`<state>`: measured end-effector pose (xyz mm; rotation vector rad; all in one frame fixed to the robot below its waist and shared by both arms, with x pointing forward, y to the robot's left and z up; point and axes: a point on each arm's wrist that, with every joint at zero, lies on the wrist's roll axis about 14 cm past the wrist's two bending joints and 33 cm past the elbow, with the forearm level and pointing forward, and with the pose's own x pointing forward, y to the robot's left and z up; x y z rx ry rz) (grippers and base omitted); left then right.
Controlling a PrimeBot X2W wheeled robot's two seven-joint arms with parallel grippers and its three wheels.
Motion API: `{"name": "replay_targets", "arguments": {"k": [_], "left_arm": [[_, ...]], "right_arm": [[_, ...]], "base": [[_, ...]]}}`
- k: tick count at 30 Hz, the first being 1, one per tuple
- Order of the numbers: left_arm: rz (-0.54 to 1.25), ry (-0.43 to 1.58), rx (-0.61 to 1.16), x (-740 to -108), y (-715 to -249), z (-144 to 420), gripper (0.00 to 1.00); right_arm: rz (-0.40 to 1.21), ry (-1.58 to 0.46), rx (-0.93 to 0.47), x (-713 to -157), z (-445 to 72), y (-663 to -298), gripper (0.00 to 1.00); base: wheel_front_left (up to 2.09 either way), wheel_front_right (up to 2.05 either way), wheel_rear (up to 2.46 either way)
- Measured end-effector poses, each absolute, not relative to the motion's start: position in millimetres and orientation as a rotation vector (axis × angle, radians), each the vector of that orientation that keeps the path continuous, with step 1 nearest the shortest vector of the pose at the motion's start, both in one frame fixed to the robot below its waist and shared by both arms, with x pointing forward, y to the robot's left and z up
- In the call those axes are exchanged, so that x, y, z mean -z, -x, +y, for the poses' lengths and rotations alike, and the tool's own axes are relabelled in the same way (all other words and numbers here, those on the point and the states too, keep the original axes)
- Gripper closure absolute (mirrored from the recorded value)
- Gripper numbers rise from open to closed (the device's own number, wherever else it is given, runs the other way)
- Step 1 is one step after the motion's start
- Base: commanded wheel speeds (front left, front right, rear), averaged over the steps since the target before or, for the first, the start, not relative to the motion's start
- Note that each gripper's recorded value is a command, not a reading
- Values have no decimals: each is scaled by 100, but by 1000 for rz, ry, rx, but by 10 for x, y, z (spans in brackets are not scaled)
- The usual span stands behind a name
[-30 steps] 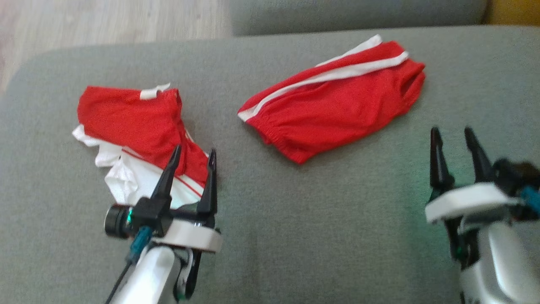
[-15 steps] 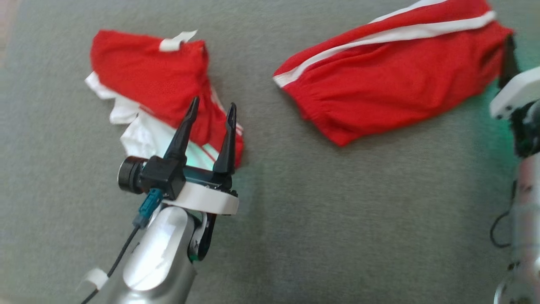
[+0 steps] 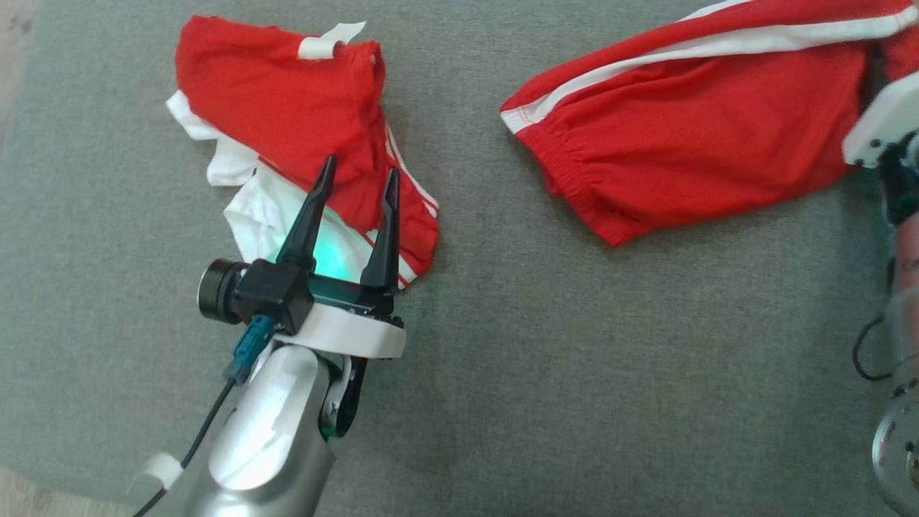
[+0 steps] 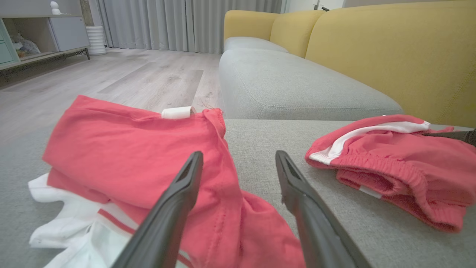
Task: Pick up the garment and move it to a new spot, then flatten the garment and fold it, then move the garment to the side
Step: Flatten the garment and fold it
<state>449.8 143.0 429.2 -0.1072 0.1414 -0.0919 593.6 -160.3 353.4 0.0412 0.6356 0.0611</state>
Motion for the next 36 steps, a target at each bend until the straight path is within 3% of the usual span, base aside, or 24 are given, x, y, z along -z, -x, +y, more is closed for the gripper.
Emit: {"name": "replay_targets", "arguments": {"k": [9,13,25,36], "left_arm": [[119,121,128,-4368,-4543,1288,0],[92,128,153,-4476,-4555,1203,0],[47,131,219,-4665,-4525,971,0],[57,131,207,-4656,-4401,1028,0]], "right_arm": [[577,-44,-68,-3653,-1692,-5844,100],[554,-178,13,-3707,-1921,-5666,100],[444,-164,247,-3979,-3111,-4998,100],[313,-281,197,-4277,-2797,-5156,100]], "base": [[0,0,0],[0,0,0],[0,0,0],[0,0,0]]}}
